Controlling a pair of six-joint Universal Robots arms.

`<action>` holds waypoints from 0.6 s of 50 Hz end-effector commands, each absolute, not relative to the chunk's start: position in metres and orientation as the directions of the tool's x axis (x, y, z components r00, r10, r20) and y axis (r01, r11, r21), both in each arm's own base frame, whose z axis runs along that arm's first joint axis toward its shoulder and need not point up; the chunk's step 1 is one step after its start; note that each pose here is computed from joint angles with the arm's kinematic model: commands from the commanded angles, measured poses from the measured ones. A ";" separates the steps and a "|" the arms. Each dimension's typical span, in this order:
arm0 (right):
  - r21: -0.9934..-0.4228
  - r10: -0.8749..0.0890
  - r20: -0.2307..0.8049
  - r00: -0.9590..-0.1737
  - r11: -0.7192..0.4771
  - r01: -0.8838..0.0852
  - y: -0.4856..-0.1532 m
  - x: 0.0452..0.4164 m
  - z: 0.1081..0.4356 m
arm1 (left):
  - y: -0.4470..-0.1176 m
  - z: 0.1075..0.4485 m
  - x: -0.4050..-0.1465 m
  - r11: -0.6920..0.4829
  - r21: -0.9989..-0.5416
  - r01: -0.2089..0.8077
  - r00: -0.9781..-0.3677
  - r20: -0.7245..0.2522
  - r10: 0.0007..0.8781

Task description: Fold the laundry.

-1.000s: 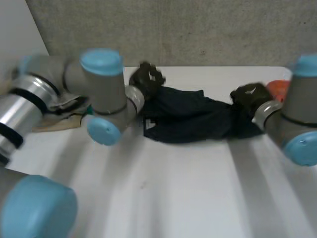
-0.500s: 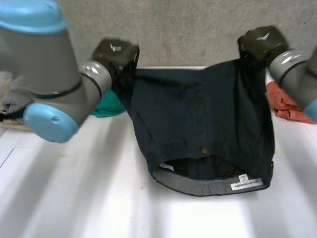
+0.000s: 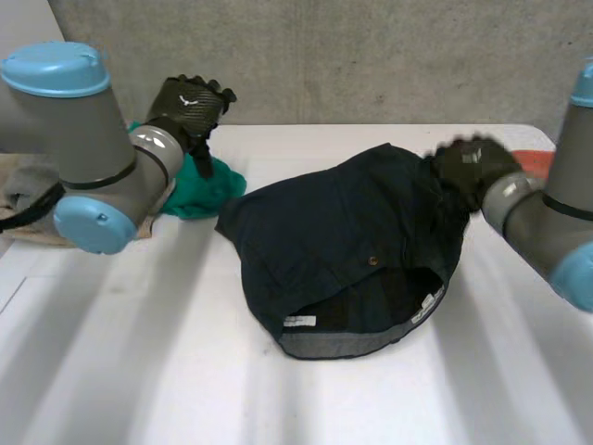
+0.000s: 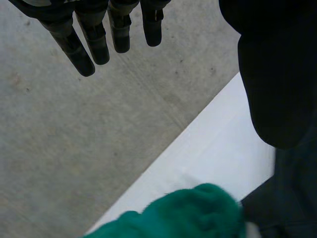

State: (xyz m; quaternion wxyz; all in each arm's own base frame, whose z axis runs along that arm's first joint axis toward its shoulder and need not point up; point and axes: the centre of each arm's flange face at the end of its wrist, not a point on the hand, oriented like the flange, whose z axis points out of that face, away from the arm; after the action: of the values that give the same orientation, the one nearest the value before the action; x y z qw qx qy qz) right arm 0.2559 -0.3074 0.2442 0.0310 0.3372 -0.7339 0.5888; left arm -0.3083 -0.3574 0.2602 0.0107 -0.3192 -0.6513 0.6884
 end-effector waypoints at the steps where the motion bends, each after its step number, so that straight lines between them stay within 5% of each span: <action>1: -0.776 -0.560 0.354 -0.749 0.271 -0.569 -0.264 0.236 0.204 | -0.376 0.219 -0.312 -0.209 -0.831 0.516 -0.653 -0.539 0.531; 8: -0.817 -0.553 0.387 -0.738 0.166 -0.553 -0.271 0.242 0.165 | -0.375 0.166 -0.320 -0.156 -0.760 0.631 -0.535 -0.571 0.623; 14: -0.788 -0.489 0.499 -0.716 0.088 -0.610 -0.285 0.240 0.159 | -0.359 0.152 -0.332 -0.118 -0.748 0.654 -0.492 -0.538 0.685; 18: -0.785 -0.408 0.550 -0.729 0.047 -0.618 -0.300 0.232 0.175 | -0.360 0.168 -0.333 -0.112 -0.755 0.647 -0.535 -0.553 0.639; 21: -0.810 -0.341 0.555 -0.759 -0.014 -0.586 -0.317 0.227 0.197 | -0.361 0.199 -0.327 -0.083 -0.789 0.608 -0.626 -0.541 0.561; 23: -0.832 -0.287 0.548 -0.786 -0.090 -0.548 -0.335 0.226 0.217 | -0.354 0.228 -0.324 -0.064 -0.839 0.541 -0.696 -0.488 0.526; 30: -0.835 -0.160 0.510 -0.845 -0.328 -0.442 -0.397 0.221 0.266 | -0.311 0.286 -0.316 -0.045 -0.921 0.388 -0.778 -0.353 0.520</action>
State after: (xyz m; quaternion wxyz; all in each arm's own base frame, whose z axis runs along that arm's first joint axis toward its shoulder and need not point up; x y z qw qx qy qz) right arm 0.2251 -0.3519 0.2296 0.0999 0.2983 -0.6427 0.6986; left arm -0.3242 -0.3442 0.2411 0.0106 -0.3795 -0.6849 0.6220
